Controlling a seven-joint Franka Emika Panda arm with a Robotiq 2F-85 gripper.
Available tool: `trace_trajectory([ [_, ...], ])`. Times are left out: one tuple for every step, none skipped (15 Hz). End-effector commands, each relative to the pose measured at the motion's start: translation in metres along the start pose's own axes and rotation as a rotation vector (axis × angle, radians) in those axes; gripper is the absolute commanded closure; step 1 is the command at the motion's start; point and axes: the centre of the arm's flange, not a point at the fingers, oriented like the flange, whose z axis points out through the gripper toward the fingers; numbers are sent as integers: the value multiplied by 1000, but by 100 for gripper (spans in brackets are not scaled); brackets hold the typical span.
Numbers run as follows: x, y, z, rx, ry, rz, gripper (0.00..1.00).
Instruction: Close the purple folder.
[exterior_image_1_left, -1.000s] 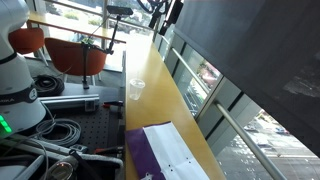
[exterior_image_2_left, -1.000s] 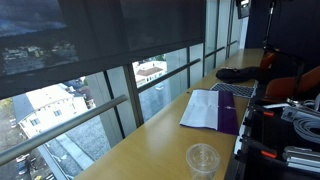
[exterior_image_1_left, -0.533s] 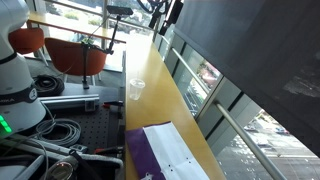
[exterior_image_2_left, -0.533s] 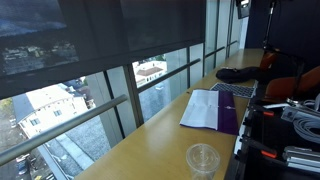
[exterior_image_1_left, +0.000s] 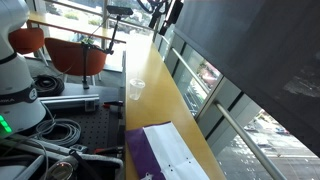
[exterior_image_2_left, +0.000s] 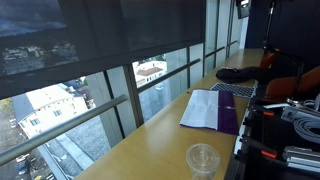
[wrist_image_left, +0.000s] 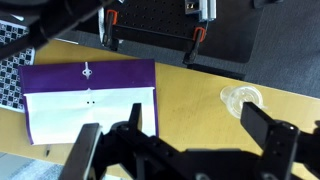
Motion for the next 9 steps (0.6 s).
trace_trajectory([
  [0,0,0,0,0,0,0],
  [4,8,4,-9,-1,5,0],
  [11,23,11,-31,12,21,0],
  [17,38,16,-48,24,27,0],
  [25,57,23,-82,54,39,0],
  [33,78,32,-117,85,48,0],
  [40,99,39,-153,120,55,0],
  [45,121,51,-182,159,62,0],
  [51,141,59,-197,186,65,0],
])
